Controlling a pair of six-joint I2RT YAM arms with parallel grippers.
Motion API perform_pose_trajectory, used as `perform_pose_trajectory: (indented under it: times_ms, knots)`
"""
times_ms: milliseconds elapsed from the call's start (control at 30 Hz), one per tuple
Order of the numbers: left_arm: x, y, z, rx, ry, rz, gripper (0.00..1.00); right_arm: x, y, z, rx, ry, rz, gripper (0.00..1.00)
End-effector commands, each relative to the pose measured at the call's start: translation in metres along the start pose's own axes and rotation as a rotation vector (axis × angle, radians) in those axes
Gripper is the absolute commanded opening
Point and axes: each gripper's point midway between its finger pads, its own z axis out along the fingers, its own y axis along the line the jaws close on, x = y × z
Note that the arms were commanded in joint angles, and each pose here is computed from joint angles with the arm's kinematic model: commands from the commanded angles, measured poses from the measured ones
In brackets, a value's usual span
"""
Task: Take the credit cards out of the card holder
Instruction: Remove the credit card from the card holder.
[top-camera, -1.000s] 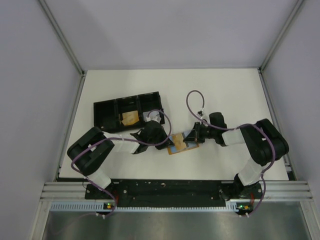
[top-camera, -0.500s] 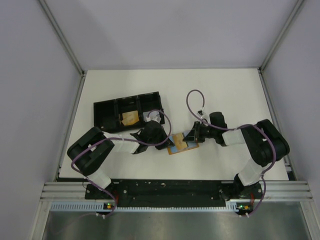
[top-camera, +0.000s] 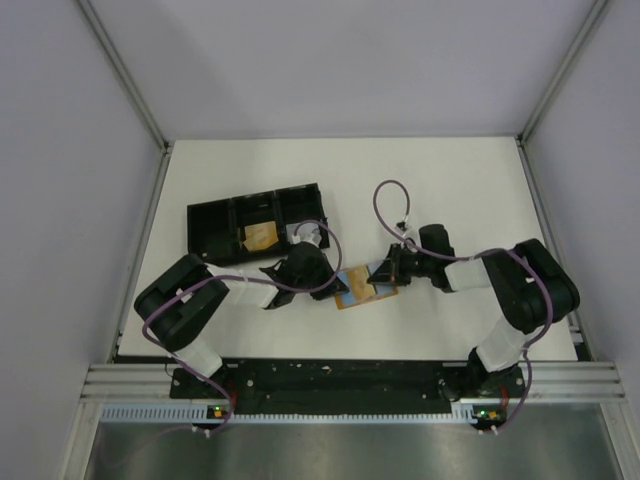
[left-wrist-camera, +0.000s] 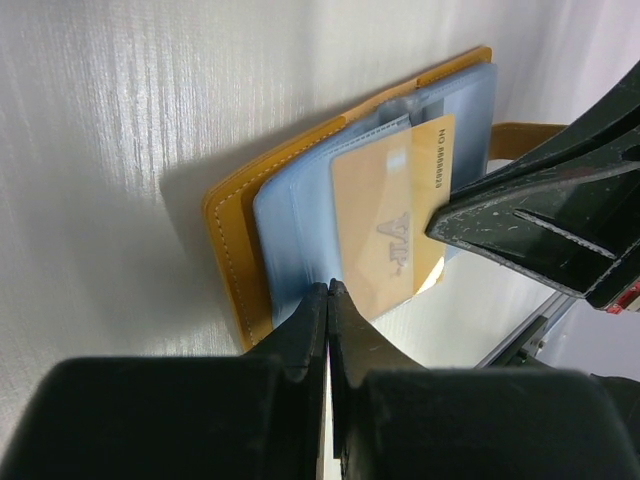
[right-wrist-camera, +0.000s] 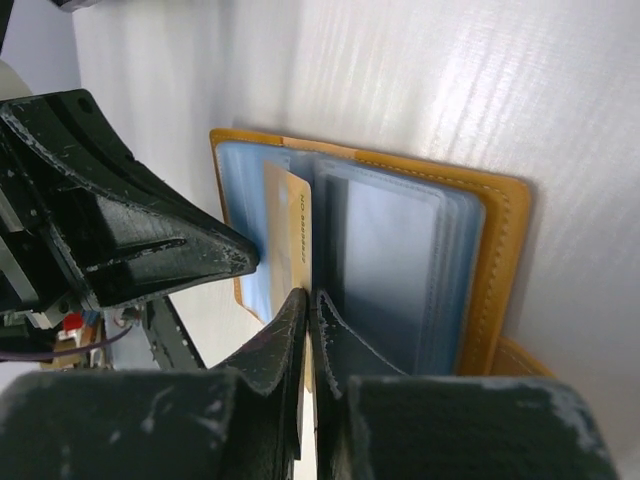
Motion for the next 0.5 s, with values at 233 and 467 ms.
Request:
perform_pose_trajectory:
  times_ms: [233,467]
  knots:
    - [0.015,0.039,-0.003,-0.086,0.042,-0.009,0.01,-0.034,-0.011,-0.042,0.256,-0.140,-0.114,0.00]
    - [-0.003,0.019,-0.015,-0.025,-0.030,0.082,0.12,-0.046,0.009,-0.070,0.306,-0.189,-0.186,0.00]
